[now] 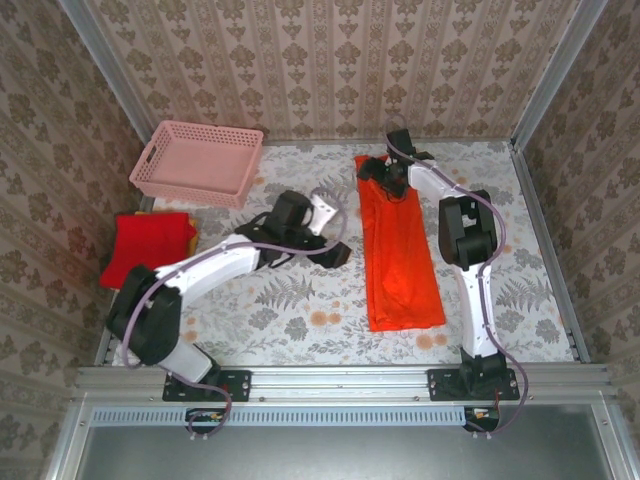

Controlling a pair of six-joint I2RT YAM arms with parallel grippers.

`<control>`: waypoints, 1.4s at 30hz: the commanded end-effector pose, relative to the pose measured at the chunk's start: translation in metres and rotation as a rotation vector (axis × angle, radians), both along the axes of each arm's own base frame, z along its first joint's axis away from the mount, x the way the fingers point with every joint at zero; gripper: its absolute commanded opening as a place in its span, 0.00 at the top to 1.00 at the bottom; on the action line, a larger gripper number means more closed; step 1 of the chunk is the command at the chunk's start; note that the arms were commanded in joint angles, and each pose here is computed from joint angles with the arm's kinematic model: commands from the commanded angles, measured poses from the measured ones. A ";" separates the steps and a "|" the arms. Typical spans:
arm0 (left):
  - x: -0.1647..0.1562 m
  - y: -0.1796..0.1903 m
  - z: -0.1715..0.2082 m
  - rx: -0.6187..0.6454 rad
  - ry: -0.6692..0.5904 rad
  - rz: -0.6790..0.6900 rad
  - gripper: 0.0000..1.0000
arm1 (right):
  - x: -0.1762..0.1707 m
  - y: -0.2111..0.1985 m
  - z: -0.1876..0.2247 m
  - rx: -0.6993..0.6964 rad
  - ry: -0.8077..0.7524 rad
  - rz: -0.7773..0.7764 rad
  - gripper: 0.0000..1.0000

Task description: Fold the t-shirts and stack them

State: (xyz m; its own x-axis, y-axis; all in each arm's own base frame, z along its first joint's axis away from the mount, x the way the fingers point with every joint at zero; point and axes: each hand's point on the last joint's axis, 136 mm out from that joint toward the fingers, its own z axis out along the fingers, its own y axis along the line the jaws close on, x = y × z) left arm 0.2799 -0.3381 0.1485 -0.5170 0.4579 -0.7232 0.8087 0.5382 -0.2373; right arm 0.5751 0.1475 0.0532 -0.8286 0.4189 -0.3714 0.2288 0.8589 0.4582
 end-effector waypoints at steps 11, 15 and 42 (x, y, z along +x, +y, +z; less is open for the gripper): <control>-0.080 -0.127 -0.032 -0.088 -0.161 -0.634 0.41 | -0.048 -0.080 0.035 -0.379 0.024 0.065 0.28; -0.082 -0.127 -0.052 -0.084 -0.082 -0.619 0.51 | -0.057 -0.077 0.020 -0.376 0.088 0.116 0.32; -0.062 -0.036 -0.138 0.095 0.208 -0.302 0.72 | -0.076 -0.001 -0.039 -0.263 0.271 0.223 0.47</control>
